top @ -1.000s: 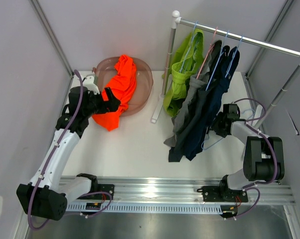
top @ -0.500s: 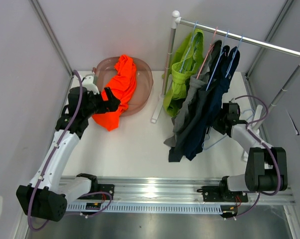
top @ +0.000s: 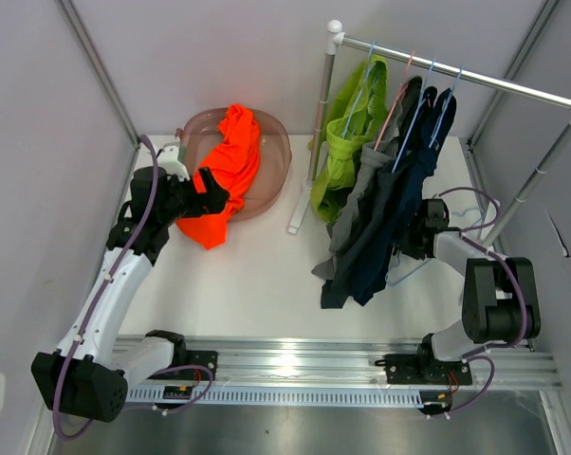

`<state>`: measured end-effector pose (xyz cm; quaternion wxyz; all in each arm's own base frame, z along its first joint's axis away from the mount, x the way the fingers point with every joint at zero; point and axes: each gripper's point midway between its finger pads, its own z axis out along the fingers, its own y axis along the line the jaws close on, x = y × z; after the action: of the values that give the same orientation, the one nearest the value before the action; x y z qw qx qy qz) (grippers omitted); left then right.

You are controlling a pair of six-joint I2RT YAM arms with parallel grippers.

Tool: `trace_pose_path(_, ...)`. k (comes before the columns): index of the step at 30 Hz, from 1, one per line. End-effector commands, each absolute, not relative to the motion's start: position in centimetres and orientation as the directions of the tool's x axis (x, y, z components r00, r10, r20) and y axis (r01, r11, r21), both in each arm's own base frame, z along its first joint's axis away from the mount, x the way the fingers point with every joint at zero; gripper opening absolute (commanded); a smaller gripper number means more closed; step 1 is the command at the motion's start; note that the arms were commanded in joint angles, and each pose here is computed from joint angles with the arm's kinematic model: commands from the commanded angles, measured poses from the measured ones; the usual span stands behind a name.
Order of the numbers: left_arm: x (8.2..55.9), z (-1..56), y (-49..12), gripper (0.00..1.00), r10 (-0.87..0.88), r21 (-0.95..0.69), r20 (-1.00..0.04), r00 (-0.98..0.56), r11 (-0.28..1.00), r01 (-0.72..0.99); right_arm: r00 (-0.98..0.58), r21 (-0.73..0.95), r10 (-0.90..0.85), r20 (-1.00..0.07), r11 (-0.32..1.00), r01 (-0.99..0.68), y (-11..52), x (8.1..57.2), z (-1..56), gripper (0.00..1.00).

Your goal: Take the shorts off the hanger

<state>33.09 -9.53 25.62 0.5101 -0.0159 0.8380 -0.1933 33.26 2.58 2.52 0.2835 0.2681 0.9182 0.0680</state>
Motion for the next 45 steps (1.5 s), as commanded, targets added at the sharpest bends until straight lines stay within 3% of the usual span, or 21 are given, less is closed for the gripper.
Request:
trace_pose_path(1,33.1,26.9,-9.7,0.99,-0.228,-0.342,-0.869,-0.439,0.918,0.2,-0.681,0.282,0.522,-0.513,0.852,0.441,2.5,34.2,2.5,0.28)
trace_pose_path(5,33.1,26.7,-9.6,0.99,-0.23,-0.344,-0.867,-0.442,0.918,0.198,-0.678,0.281,0.524,-0.515,0.851,0.444,2.5,34.2,2.5,0.1)
trace_pose_path(9,33.1,26.5,-9.6,0.99,-0.23,-0.344,-0.865,-0.445,0.919,0.194,-0.673,0.277,0.521,-0.525,0.852,0.444,2.3,33.9,3.0,0.0)
trace_pose_path(16,33.1,26.3,-9.4,0.99,-0.229,-0.34,-0.864,-0.448,0.922,0.184,-0.61,0.306,0.534,-0.585,0.843,0.443,1.8,32.5,7.2,0.0)
trace_pose_path(27,32.9,27.6,-8.8,0.99,-0.233,-0.325,-0.886,-0.4,0.929,0.178,-0.437,0.404,0.541,-0.719,0.837,0.37,1.4,25.0,17.9,0.0)
trace_pose_path(33,32.5,27.8,-8.6,0.99,-0.235,-0.319,-0.892,-0.385,0.933,0.169,-0.383,0.542,0.573,-0.725,0.817,0.196,4.2,24.0,23.8,0.0)
trace_pose_path(35,32.5,27.7,-8.3,0.99,-0.234,-0.312,-0.895,-0.379,0.937,0.157,-0.354,0.576,0.558,-0.75,0.815,0.064,5.7,23.9,26.9,0.0)
trace_pose_path(41,32.3,27.6,-8.1,0.99,-0.233,-0.308,-0.895,-0.38,0.94,0.15,-0.202,0.544,0.506,-0.838,0.797,-0.262,8.4,24.0,35.9,0.0)
trace_pose_path(45,32.2,27.7,-8.0,0.99,-0.234,-0.306,-0.897,-0.374,0.941,0.146,-0.087,0.489,0.493,-0.866,0.796,-0.356,8.8,24.5,40.9,0.0)
